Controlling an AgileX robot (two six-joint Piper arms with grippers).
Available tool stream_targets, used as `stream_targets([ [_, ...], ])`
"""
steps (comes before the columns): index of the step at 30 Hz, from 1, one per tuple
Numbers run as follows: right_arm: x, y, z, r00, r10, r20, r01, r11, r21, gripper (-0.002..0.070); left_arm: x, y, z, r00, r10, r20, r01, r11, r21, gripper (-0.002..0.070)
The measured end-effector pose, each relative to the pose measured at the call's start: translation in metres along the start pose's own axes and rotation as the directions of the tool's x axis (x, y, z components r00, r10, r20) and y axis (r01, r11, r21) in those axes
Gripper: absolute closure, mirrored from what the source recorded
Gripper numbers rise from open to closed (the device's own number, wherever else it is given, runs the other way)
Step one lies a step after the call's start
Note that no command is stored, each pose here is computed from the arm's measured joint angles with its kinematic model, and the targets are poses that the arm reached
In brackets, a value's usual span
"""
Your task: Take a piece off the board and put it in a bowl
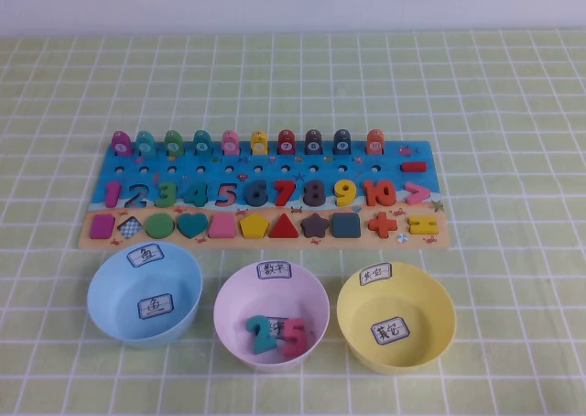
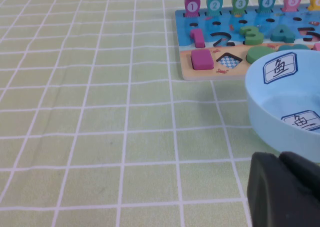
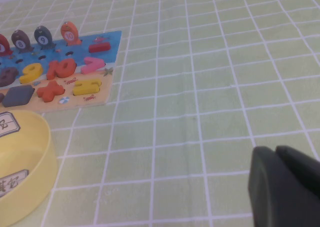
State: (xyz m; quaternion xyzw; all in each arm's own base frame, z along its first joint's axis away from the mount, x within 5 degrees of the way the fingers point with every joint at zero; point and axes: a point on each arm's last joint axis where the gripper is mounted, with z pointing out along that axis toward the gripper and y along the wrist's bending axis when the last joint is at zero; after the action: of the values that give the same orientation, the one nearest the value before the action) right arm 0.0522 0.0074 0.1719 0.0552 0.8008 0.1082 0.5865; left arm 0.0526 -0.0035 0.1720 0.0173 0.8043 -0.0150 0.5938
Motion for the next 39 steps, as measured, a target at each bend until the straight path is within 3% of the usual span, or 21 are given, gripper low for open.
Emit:
stream_targets([
  [22,0.000,0.000,0.000,1.000,0.000,0.000,0.000,1.000,0.000,0.0694,0.000,0.002,0.000,0.999,0.045,0.001,-0.045,0.999,-0.017,0.0679],
  [24,0.000,0.000,0.000,1.000,0.000,0.000,0.000,1.000,0.000,0.0694,-0.002,0.000,0.000,0.999,-0.018,0.026,0.018,1.000,-0.003,0.0679],
  [25,0.000,0.000,0.000,1.000,0.000,0.000,0.000,1.000,0.000,0.0694,-0.005,-0.001,0.000,0.994,-0.101,0.052,0.100,0.995,0.016,0.0679],
  [27,0.000,0.000,0.000,1.000,0.000,0.000,0.000,1.000,0.000,0.0694,-0.011,-0.003,-0.001,0.943,-0.315,0.104,0.309,0.948,0.074,0.0679],
  [29,0.000,0.000,0.000,1.000,0.000,0.000,0.000,1.000,0.000,0.0694,-0.018,-0.004,-0.002,0.836,-0.531,0.141,0.513,0.846,0.143,0.0679],
  [30,0.000,0.000,0.000,1.000,0.000,0.000,0.000,1.000,0.000,0.0694,-0.020,-0.004,-0.002,0.780,-0.608,0.150,0.585,0.793,0.172,0.0679],
  [32,0.000,0.000,0.000,1.000,0.000,0.000,0.000,1.000,0.000,0.0694,-0.023,-0.004,-0.003,0.711,-0.685,0.161,0.655,0.728,0.204,0.0679],
  [35,0.000,0.000,0.000,1.000,0.000,0.000,0.000,1.000,0.000,0.0694,-0.027,-0.001,-0.004,0.666,-0.718,0.200,0.682,0.696,0.227,0.0679],
  [39,0.000,0.000,0.000,1.000,0.000,0.000,0.000,1.000,0.000,0.0694,-0.033,0.002,-0.006,0.632,-0.727,0.268,0.684,0.686,0.246,0.0679],
])
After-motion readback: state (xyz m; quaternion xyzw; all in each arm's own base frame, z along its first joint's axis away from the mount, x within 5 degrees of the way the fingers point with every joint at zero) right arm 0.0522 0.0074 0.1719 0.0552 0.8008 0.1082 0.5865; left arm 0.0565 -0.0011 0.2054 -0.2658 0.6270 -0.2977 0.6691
